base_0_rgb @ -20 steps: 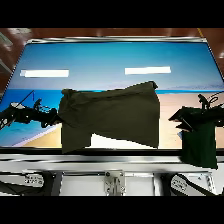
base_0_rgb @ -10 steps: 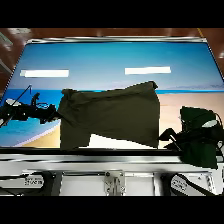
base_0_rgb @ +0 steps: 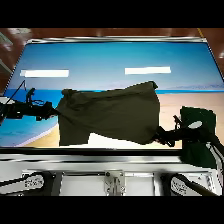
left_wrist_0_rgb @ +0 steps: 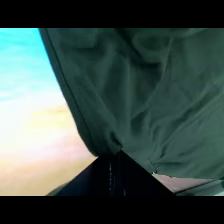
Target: Fold the shirts.
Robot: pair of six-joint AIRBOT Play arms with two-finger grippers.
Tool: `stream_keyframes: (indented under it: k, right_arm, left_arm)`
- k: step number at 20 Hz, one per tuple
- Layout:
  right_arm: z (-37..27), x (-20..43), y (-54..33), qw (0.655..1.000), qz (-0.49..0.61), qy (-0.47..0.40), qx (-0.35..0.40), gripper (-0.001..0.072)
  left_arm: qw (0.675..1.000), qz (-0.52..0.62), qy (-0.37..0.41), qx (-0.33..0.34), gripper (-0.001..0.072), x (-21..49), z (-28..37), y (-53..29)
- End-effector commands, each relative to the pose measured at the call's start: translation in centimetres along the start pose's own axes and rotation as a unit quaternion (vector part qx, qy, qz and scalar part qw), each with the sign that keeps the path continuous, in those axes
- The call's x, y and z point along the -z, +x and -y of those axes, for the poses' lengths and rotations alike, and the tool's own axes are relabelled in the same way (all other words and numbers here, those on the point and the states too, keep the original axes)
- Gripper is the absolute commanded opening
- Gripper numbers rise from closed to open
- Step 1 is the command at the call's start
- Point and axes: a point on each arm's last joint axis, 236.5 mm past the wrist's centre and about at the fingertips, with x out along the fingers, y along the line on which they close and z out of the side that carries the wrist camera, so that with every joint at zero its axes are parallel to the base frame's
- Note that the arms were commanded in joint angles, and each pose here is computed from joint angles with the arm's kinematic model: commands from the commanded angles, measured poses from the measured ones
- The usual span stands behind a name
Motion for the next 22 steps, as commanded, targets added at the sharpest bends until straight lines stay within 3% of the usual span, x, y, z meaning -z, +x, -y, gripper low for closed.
stream_keyframes:
  k: [1,4,6,8,11,13,15,18,20,22]
  right_arm:
    - [-4.3,-2.4,-0.8,0.997,0.041,-0.05,-0.049,0.0063]
    - [-11.9,-5.1,-8.5,0.965,0.113,-0.221,-0.082,0.0062]
    - [-19.0,-6.4,-18.5,0.906,0.24,-0.339,-0.077,0.0062]
    - [-26.7,-4.6,-31.8,0.8,0.415,-0.43,-0.057,0.0063]
    - [-33.2,5.2,-51.1,0.587,0.655,-0.477,0.0,0.0063]
    - [-33.4,11.6,-57.6,0.507,0.728,-0.461,0.031,0.0063]
    - [-32.3,16.3,-60.5,0.48,0.762,-0.433,0.04,0.0063]
    - [-29.1,19.3,-60.0,0.491,0.76,-0.416,0.089,0.0063]
    - [-26.1,19.4,-58.6,0.531,0.742,-0.389,0.123,0.0063]
    - [-23.5,18.7,-56.7,0.581,0.711,-0.367,0.151,0.0063]
  left_arm:
    - [0.998,0.041,0.038,0.002,0.004,-1.8,2.2,-2.6]
    - [0.972,0.167,0.163,0.0,0.0039,-6.3,9.2,-11.1]
    - [0.92,0.302,0.25,0.001,0.0039,-8.2,17.1,-21.2]
    - [0.828,0.454,0.329,0.015,0.004,-6.2,26.4,-33.3]
    - [0.647,0.651,0.396,0.037,0.004,3.9,36.6,-49.8]
    - [0.553,0.72,0.416,0.055,0.004,11.8,39.8,-55.9]
    - [0.51,0.742,0.432,0.058,0.004,17.7,40.8,-57.8]
    - [0.501,0.76,0.413,0.023,0.0039,21.3,39.3,-58.7]
    - [0.531,0.752,0.39,-0.007,0.0039,21.4,37.5,-58.0]
    - [0.587,0.711,0.385,-0.041,0.004,20.3,35.6,-55.1]
